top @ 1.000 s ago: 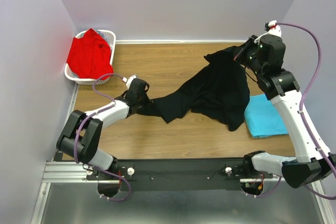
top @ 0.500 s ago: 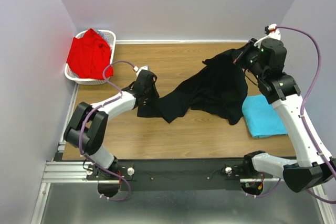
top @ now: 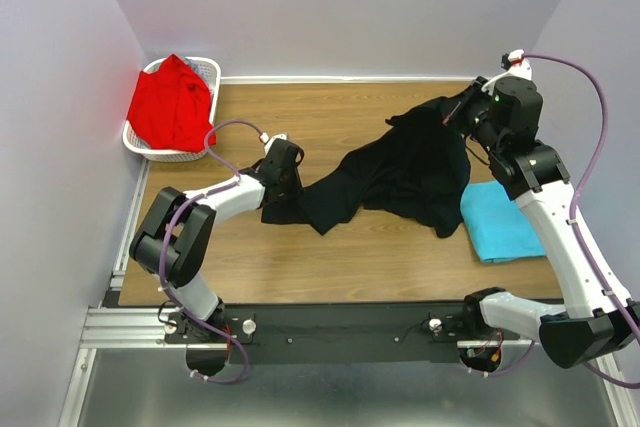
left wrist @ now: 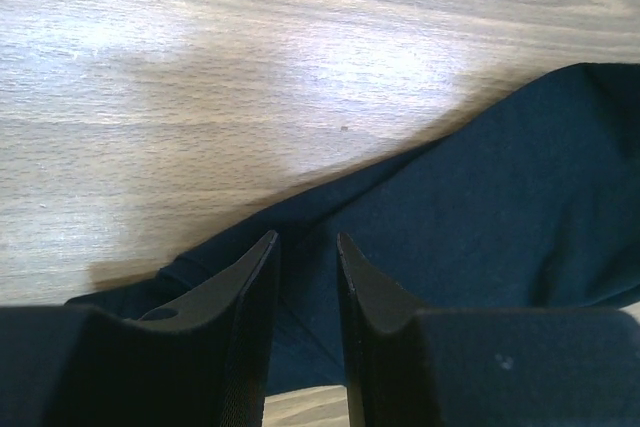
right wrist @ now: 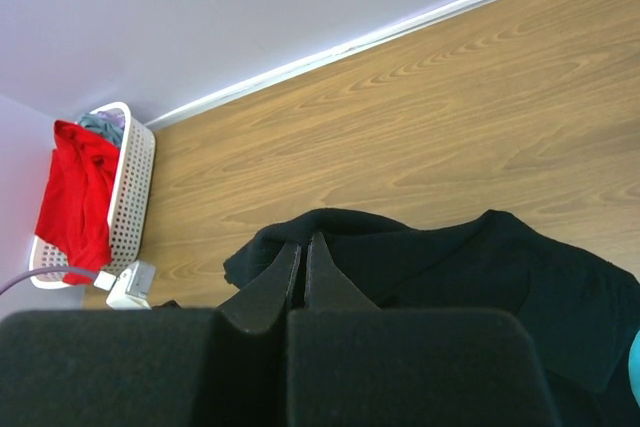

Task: Fold and stack the t-shirts
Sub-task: Flatten the tshirt out

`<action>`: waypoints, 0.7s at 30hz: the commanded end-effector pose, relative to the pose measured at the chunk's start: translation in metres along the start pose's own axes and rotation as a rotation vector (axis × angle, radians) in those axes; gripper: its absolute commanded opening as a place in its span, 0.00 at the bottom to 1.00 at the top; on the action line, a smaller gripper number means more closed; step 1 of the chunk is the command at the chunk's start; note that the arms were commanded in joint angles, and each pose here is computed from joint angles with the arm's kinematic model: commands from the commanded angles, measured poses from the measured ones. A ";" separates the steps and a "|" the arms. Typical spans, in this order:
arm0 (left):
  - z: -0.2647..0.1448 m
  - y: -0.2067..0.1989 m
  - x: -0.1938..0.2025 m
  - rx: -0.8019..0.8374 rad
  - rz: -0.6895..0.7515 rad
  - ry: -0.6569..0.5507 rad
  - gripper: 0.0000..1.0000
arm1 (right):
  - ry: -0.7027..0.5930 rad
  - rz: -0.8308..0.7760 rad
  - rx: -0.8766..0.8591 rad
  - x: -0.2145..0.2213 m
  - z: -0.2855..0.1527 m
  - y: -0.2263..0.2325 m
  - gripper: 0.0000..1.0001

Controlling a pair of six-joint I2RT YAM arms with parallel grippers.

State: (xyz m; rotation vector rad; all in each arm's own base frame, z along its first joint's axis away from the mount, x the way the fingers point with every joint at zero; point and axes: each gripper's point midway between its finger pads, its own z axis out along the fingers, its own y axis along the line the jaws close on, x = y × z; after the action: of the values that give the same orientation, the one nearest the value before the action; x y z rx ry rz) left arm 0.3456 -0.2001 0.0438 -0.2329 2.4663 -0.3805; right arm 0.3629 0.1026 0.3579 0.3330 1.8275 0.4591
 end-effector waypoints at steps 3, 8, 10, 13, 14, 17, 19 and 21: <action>0.004 0.014 0.006 -0.057 0.024 -0.003 0.37 | -0.015 0.007 -0.046 -0.004 -0.004 0.010 0.00; 0.004 0.018 0.007 -0.075 0.031 -0.007 0.37 | -0.012 0.009 -0.046 -0.003 -0.003 0.009 0.00; 0.006 0.019 0.009 -0.078 0.034 0.000 0.37 | -0.012 0.008 -0.048 -0.003 -0.003 0.010 0.01; 0.007 0.018 0.012 -0.069 0.044 0.008 0.37 | -0.016 0.009 -0.048 -0.003 -0.004 0.010 0.01; 0.007 0.016 0.013 -0.057 0.046 0.014 0.37 | -0.011 0.008 -0.047 -0.002 -0.003 0.009 0.00; 0.005 0.007 0.012 -0.022 0.062 0.019 0.37 | -0.011 0.011 -0.044 -0.001 -0.002 0.008 0.00; 0.003 0.001 0.011 -0.007 0.073 0.018 0.37 | -0.008 0.012 -0.044 0.000 -0.002 0.008 0.00; -0.001 -0.010 0.009 0.028 0.090 0.015 0.37 | -0.006 0.012 -0.044 0.001 -0.001 0.008 0.00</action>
State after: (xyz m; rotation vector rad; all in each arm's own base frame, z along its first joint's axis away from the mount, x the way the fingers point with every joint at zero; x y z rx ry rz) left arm 0.3409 -0.1964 0.0357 -0.1889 2.4778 -0.3308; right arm 0.3630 0.1041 0.3552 0.3283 1.8329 0.4654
